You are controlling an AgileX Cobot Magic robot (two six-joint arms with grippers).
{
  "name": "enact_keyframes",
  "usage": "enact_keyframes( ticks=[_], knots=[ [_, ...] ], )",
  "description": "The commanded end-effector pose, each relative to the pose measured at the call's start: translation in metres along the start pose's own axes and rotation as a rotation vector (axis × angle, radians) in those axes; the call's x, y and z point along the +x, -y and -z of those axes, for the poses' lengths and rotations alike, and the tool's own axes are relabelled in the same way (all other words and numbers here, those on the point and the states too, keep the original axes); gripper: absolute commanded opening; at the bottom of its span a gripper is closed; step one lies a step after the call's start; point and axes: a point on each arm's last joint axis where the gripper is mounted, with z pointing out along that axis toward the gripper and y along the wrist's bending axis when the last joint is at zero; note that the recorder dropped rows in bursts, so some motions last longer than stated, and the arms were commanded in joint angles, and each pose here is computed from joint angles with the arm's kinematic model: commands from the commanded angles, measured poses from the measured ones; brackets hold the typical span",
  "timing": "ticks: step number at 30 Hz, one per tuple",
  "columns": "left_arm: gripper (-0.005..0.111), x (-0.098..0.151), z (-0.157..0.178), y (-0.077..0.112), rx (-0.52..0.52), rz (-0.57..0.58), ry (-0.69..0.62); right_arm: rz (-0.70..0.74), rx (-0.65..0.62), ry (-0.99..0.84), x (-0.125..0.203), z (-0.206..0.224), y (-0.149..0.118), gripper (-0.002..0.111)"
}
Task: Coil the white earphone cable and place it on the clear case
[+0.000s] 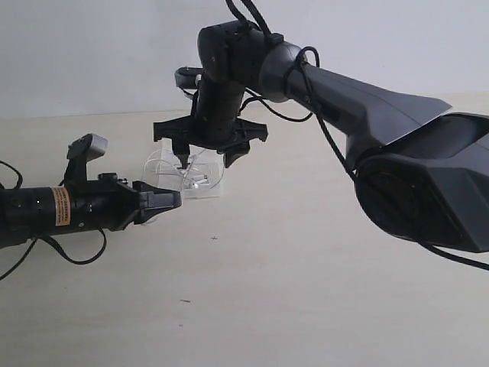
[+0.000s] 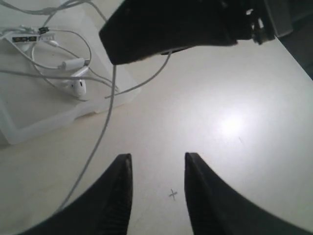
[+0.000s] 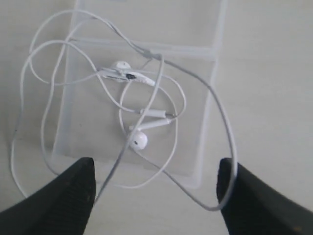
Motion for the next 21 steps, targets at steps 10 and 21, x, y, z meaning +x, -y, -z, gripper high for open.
enact_keyframes(
  ticks=[10, 21],
  knots=[
    [0.000, -0.007, 0.026, 0.012, 0.028, -0.030, -0.093, 0.081, 0.002, 0.097, -0.012, 0.048, 0.000, 0.067],
    [0.000, -0.015, 0.109, 0.052, -0.321, -0.097, 0.012, 0.209, 0.044, 0.154, -0.016, 0.088, 0.002, 0.061]
  ],
)
